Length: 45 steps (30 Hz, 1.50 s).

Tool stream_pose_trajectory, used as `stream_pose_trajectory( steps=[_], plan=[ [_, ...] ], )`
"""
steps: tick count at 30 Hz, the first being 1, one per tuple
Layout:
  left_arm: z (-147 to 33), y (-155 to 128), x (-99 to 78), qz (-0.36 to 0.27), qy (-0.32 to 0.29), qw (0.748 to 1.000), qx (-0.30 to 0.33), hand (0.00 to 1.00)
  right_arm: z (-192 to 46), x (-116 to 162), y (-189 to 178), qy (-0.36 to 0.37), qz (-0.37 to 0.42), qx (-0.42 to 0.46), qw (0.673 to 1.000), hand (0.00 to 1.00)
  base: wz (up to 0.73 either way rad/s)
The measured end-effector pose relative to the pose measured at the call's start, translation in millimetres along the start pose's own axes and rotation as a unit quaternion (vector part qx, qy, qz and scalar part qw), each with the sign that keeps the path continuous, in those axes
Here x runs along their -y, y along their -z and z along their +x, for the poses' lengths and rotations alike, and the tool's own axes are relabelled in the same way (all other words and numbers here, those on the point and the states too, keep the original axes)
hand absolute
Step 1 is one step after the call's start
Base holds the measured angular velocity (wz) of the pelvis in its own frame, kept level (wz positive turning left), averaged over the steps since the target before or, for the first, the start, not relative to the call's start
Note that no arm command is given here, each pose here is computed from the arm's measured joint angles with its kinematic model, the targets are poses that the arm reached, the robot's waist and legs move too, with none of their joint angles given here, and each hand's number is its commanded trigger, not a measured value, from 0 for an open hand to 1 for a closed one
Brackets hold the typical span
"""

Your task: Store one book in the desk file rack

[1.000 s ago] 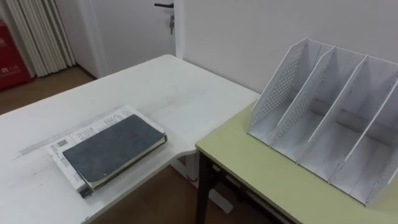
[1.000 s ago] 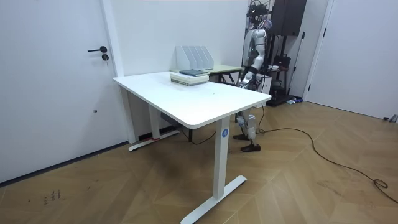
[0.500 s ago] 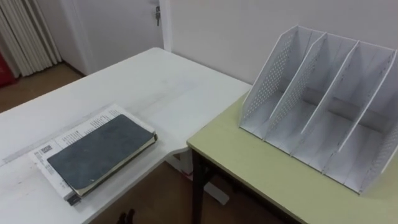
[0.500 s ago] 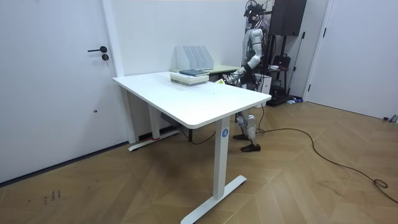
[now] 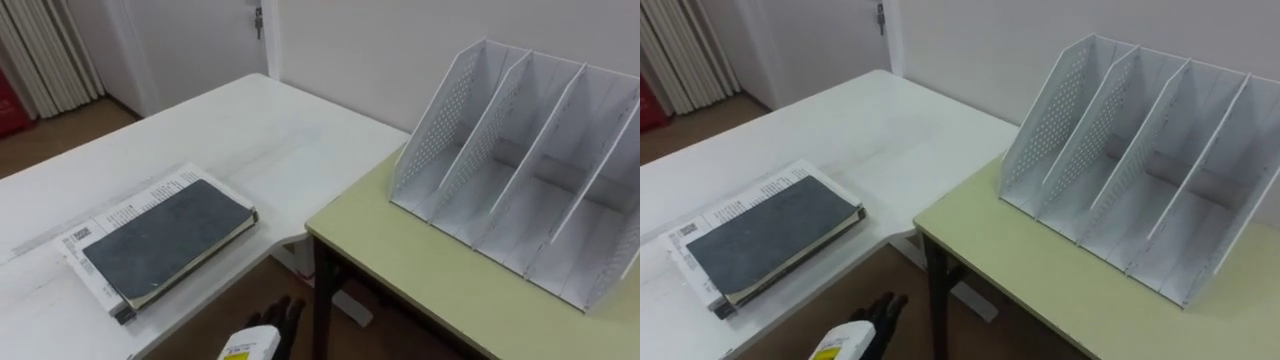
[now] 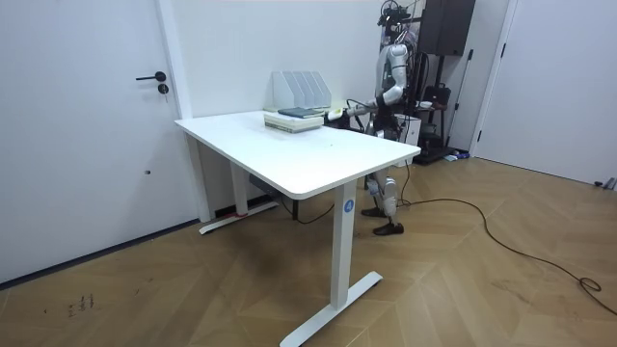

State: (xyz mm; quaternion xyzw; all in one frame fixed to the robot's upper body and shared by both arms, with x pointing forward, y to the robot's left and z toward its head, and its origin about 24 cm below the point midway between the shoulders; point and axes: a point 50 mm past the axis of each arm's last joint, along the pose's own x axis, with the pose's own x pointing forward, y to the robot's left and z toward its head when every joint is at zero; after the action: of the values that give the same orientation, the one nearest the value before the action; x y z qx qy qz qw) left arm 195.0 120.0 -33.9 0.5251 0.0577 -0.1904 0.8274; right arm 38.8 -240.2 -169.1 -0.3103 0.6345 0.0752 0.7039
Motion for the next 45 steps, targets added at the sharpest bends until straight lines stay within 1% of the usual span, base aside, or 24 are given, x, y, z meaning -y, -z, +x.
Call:
stream_pose_trajectory(
  steps=[4,9,11,17,20,24,32,35,42,45],
  plan=[
    [0.8,-10.3,-13.2,0.007,-0.036,0.999,0.024,0.0,-0.1,-2.7,4.1,-0.007,-0.01,-0.011,1.0,0.0,0.0],
    [0.5,-13.1,-20.8,0.008,-0.071,0.997,0.033,0.0,-0.4,-4.2,6.5,-0.009,0.006,-0.015,1.0,0.0,0.0],
    [-0.2,-16.4,-27.0,0.009,-0.09,0.995,0.042,0.0,-0.5,-4.3,6.7,-0.01,0.009,-0.016,1.0,0.0,0.0],
    [-3.2,-23.6,-42.4,0.019,-0.133,0.989,0.069,0.0,-0.5,-5.2,5.6,-0.012,-0.001,-0.013,1.0,0.0,0.0],
    [-3.0,-24.8,-46.8,0.026,-0.151,0.985,0.074,0.0,-0.8,-7.0,7.0,-0.015,-0.01,-0.015,1.0,0.0,0.0],
    [-2.8,-22.9,-50.9,0.03,-0.168,0.983,0.074,0.0,-1.0,-7.8,9.4,-0.016,-0.011,-0.021,1.0,0.0,0.0],
    [-5.9,-5.1,-72.9,0.038,-0.26,0.964,0.042,0.0,-1.2,-8.6,11.6,-0.017,-0.007,-0.025,1.0,0.0,0.0],
    [-7.6,-1.8,-77.7,0.039,-0.288,0.956,0.037,0.0,-1.1,-8.4,11.2,-0.017,-0.006,-0.025,1.0,0.0,0.0],
    [-10.4,3.3,-82.4,0.072,-0.303,0.949,0.038,0.0,-1.4,-9.5,12.8,-0.018,-0.01,-0.025,0.999,0.0,0.0],
    [-11.6,8.2,-88.4,0.087,-0.317,0.944,0.03,0.0,-1.6,-10.1,13.8,-0.02,-0.01,-0.026,0.999,0.0,0.0]
  ],
)
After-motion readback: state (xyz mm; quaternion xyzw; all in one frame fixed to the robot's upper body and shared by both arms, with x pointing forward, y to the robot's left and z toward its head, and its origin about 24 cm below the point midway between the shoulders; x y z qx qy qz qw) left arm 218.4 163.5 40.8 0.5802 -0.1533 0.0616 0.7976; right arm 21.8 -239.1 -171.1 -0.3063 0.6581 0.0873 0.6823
